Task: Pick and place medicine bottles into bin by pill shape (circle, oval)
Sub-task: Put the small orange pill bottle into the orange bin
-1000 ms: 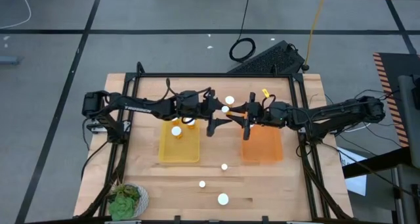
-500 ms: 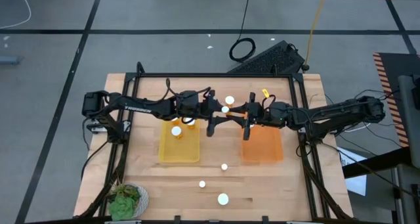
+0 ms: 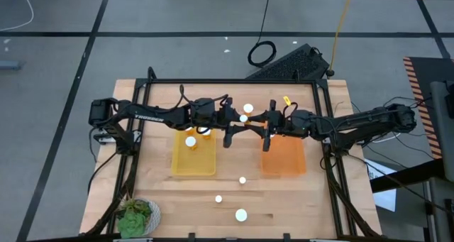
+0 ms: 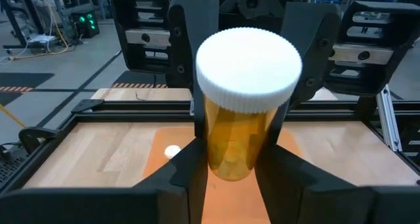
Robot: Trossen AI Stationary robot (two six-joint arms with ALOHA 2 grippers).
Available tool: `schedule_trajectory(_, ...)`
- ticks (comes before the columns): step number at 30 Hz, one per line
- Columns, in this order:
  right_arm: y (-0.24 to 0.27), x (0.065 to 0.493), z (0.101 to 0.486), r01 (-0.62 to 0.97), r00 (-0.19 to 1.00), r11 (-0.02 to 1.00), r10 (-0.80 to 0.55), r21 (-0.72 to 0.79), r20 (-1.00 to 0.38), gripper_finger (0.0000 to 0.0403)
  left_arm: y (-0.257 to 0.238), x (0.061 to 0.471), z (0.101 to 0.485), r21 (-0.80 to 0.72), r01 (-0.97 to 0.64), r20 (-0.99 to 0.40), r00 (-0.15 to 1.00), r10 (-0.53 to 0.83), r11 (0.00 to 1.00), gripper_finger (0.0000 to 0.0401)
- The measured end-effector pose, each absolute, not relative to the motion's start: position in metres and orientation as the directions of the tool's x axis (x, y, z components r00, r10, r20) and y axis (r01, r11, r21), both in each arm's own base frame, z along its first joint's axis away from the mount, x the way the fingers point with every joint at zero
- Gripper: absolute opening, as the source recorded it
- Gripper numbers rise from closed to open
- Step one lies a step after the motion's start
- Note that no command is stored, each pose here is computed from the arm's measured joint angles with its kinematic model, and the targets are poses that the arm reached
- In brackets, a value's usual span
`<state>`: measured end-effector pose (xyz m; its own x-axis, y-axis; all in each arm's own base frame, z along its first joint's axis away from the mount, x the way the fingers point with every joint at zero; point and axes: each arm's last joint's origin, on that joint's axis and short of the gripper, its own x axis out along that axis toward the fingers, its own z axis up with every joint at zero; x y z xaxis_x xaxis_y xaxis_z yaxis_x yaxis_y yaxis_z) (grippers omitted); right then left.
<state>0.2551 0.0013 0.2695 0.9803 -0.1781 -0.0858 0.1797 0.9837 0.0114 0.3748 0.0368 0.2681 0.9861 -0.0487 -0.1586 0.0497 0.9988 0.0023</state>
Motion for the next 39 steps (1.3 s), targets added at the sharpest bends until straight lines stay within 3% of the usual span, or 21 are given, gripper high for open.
schedule_trajectory(5,0.001,0.255,0.268,0.186,0.978,0.982,-0.183,0.016,-0.102,0.0126,0.038,0.375,0.267,0.008,0.049,-0.168,0.985,-0.047,0.999,0.012)
schedule_trajectory(12,0.001,0.254,0.265,0.191,0.974,0.981,-0.184,0.041,-0.133,0.0196,0.043,0.373,0.263,0.021,0.039,-0.208,0.978,-0.034,0.999,0.012)
schedule_trajectory(18,-0.001,0.243,0.269,0.263,0.948,0.961,-0.241,0.085,-0.209,0.0233,0.053,0.37,0.254,0.046,0.026,-0.299,0.954,-0.011,0.999,0.012)
schedule_trajectory(24,-0.005,0.244,0.304,0.351,0.884,0.935,-0.315,0.046,-0.345,0.024,0.064,0.365,0.247,0.046,-0.006,-0.371,0.928,0.023,0.999,0.012)
schedule_trajectory(29,-0.011,0.259,0.326,0.345,0.847,0.938,-0.299,0.027,-0.441,0.024,0.07,0.363,0.244,0.055,-0.034,-0.409,0.911,0.053,0.998,0.012)
schedule_trajectory(39,-0.026,0.297,0.327,0.322,0.789,0.947,-0.281,-0.021,-0.546,0.024,0.072,0.36,0.239,0.075,-0.068,-0.464,0.881,0.095,0.995,0.012)
